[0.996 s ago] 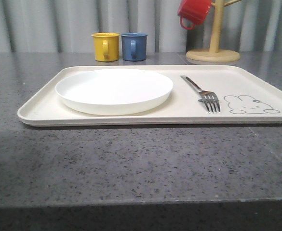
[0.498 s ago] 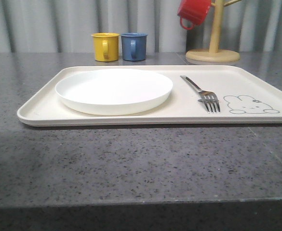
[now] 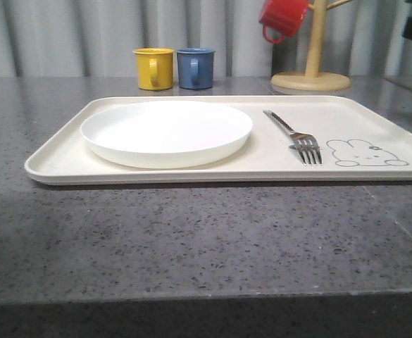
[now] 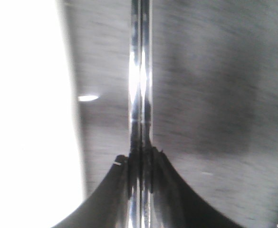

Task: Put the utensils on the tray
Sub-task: 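Place the chopsticks on the tray beside the fork and release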

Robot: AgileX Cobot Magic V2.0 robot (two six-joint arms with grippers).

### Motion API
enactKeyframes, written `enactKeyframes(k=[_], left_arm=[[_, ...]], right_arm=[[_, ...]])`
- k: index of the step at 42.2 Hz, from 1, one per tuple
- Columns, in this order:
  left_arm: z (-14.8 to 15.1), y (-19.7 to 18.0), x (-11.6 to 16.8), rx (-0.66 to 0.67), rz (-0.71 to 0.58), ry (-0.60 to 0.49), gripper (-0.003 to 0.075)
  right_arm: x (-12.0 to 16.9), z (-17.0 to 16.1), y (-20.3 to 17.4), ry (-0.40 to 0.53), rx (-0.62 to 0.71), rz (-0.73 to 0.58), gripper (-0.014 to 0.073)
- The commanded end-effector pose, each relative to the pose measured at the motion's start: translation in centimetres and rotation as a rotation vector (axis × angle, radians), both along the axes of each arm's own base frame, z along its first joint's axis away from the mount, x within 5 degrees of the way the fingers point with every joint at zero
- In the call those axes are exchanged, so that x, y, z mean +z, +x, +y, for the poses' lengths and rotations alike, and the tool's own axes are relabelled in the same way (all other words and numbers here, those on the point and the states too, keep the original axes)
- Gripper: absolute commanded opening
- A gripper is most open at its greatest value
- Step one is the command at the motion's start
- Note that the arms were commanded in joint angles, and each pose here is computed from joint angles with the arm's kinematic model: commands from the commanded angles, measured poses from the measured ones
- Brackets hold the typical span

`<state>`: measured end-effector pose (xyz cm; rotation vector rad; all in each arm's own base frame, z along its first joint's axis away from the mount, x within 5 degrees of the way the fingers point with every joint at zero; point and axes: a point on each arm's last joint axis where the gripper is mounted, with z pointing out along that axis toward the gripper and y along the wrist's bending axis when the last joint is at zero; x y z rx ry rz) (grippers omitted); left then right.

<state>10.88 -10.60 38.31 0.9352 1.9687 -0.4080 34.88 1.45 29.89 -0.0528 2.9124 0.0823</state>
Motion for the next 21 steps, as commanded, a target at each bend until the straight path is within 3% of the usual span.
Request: enactKeyframes(k=[1,9,21], left_arm=[[-0.2,0.1,1.5,0.002,-0.067,-0.082,0.0421],[-0.2,0.1,1.5,0.002,-0.067,-0.082,0.0421],[-0.2,0.1,1.5,0.002,-0.067,-0.082,0.0421]], right_arm=[[3.2,2.6,-0.8,0.053,0.068,-0.095,0.0022],[3.3,5.9,-0.7,0.113,0.07,-0.134,0.0022],[0.5,7.2,0.9,0.171,-0.005,-0.058,0.0031]])
